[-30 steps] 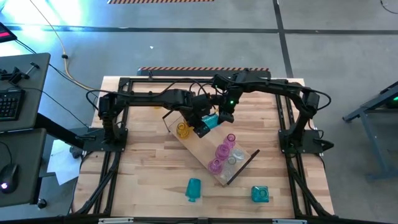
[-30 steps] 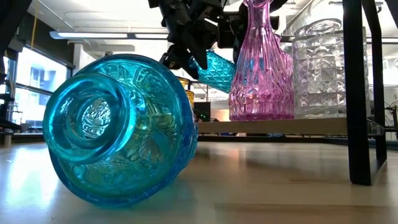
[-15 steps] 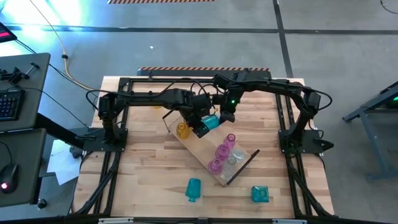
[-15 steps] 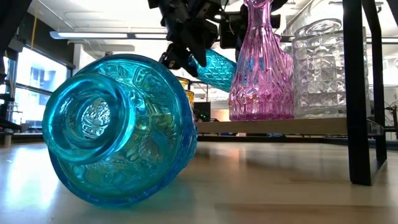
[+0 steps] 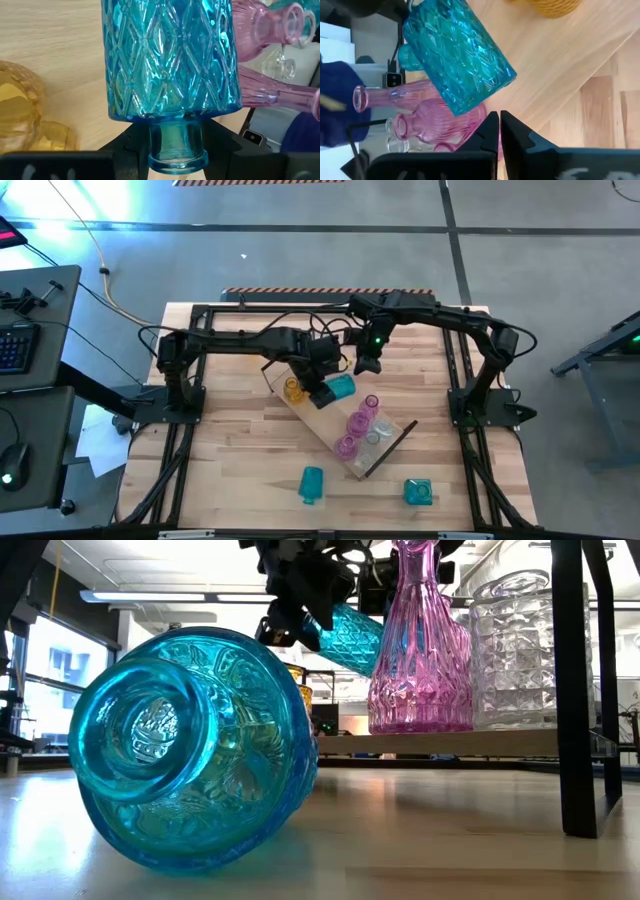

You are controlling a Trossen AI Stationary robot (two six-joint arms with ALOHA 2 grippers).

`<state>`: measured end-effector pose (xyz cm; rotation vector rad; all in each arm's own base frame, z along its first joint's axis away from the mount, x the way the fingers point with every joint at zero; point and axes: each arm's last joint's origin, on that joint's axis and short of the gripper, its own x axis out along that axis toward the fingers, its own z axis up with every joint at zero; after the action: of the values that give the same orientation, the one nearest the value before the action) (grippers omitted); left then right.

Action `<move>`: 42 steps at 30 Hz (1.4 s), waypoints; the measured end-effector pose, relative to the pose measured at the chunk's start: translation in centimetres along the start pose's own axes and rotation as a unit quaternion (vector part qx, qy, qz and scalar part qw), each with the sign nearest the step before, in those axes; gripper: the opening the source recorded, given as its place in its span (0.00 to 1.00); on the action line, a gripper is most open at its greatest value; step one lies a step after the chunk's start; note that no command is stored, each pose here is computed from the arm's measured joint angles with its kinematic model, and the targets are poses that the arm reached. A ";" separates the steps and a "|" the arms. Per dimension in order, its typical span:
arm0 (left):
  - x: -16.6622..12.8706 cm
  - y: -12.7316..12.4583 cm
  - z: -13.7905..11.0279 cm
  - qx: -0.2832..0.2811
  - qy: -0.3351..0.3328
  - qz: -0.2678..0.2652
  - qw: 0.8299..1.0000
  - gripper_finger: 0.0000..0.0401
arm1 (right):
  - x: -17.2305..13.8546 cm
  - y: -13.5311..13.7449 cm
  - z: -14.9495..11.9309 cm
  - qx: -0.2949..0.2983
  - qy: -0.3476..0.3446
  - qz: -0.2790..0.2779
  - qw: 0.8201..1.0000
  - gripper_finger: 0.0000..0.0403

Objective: Sort vases onto shelf
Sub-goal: Put the left blue crystal vase on the shelf

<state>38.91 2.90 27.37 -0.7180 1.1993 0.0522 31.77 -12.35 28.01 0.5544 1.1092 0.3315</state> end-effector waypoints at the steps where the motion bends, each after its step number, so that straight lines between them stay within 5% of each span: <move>1: 0.0 0.0 0.0 -0.001 -0.001 0.002 1.000 0.28 | 0.0 0.0 0.0 0.001 -0.001 -0.003 1.000 0.00; 15: 2.5 0.8 0.4 -0.019 0.033 0.011 0.999 0.28 | 1.3 1.3 0.1 -0.021 0.026 -0.055 0.998 0.00; 30: 1.8 0.8 0.6 -0.023 0.033 0.019 0.999 0.28 | 2.7 2.2 0.5 -0.012 0.010 0.009 1.000 0.00; 42: 0.4 0.8 1.1 0.030 0.042 0.054 0.997 0.28 | 3.3 2.0 0.5 -0.001 0.003 0.023 1.000 0.00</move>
<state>39.64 4.00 26.86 -0.6075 1.3146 0.0765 33.64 -9.19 26.86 0.5778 1.1032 0.3736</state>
